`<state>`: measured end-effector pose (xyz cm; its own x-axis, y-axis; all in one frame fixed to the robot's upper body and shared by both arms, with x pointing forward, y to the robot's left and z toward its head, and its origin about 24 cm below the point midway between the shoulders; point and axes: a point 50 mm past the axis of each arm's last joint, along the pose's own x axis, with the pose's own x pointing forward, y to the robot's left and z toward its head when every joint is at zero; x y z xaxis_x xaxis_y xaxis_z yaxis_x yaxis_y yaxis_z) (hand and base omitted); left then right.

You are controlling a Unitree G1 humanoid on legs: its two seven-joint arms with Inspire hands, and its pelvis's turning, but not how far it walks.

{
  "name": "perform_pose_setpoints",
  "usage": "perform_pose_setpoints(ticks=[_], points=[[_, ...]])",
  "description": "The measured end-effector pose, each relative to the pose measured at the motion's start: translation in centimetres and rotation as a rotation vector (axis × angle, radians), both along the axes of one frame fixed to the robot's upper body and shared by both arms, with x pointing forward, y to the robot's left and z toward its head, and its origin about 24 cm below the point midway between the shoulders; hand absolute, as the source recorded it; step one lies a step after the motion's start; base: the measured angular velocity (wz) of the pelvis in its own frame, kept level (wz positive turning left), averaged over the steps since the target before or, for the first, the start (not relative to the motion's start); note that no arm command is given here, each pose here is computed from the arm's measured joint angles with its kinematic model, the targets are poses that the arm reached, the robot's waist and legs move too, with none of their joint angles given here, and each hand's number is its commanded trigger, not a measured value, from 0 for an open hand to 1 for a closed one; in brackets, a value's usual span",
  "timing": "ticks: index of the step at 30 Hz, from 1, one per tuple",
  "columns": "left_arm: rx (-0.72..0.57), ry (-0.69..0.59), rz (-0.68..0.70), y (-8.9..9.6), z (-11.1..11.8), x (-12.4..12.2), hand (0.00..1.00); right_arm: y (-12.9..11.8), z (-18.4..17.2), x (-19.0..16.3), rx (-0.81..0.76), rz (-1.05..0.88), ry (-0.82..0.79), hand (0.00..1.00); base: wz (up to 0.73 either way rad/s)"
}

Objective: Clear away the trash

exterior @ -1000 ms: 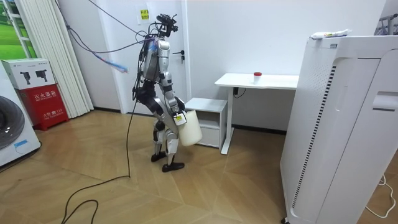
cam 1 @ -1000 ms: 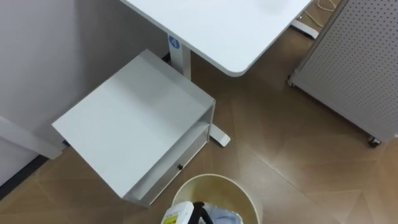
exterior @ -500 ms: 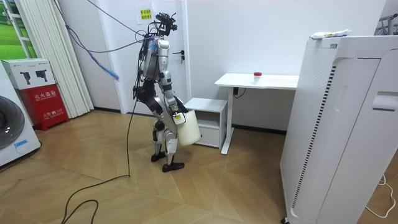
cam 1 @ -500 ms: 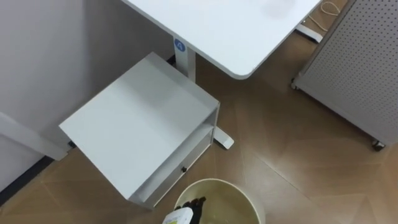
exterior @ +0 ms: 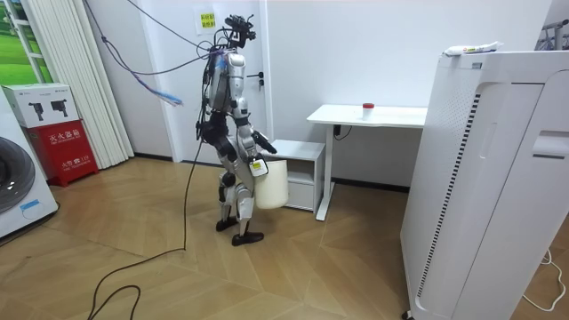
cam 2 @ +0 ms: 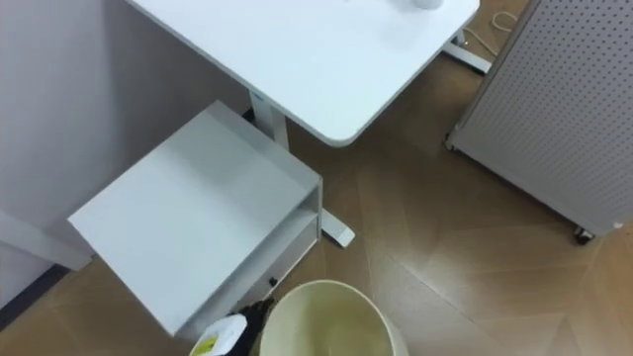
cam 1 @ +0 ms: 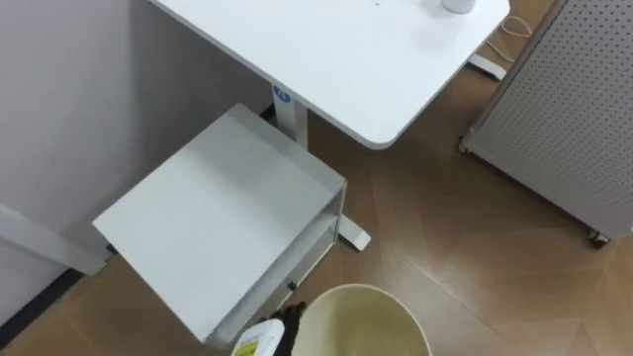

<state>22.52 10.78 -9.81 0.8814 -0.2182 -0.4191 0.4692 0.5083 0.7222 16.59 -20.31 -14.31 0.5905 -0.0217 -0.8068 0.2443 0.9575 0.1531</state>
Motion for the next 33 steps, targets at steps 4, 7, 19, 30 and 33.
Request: perform_pose_setpoints(ticks=[4,7,19,30,33], points=[[-0.024,0.005,-0.025,-0.7,0.2,-0.1,0.00,-1.0,-0.3,-1.1,-0.012,-0.030,0.022,1.00,-0.01],[-0.047,-0.002,-0.048,-1.3,0.6,0.2,0.00,-1.8,-0.4,-1.8,-0.007,-0.068,0.039,1.00,-0.05],[-0.116,-0.124,0.019,1.4,2.6,-0.1,0.00,-1.5,-1.1,-4.5,0.052,-0.080,0.062,1.00,-0.44],[-0.224,-0.329,0.059,1.7,5.9,0.8,0.00,-2.4,-1.4,-6.4,0.018,-0.091,0.089,1.00,-0.14],[-0.225,-0.331,0.069,1.9,5.9,0.7,0.00,-2.5,-1.3,-6.3,0.010,-0.073,0.087,1.00,-0.19]])
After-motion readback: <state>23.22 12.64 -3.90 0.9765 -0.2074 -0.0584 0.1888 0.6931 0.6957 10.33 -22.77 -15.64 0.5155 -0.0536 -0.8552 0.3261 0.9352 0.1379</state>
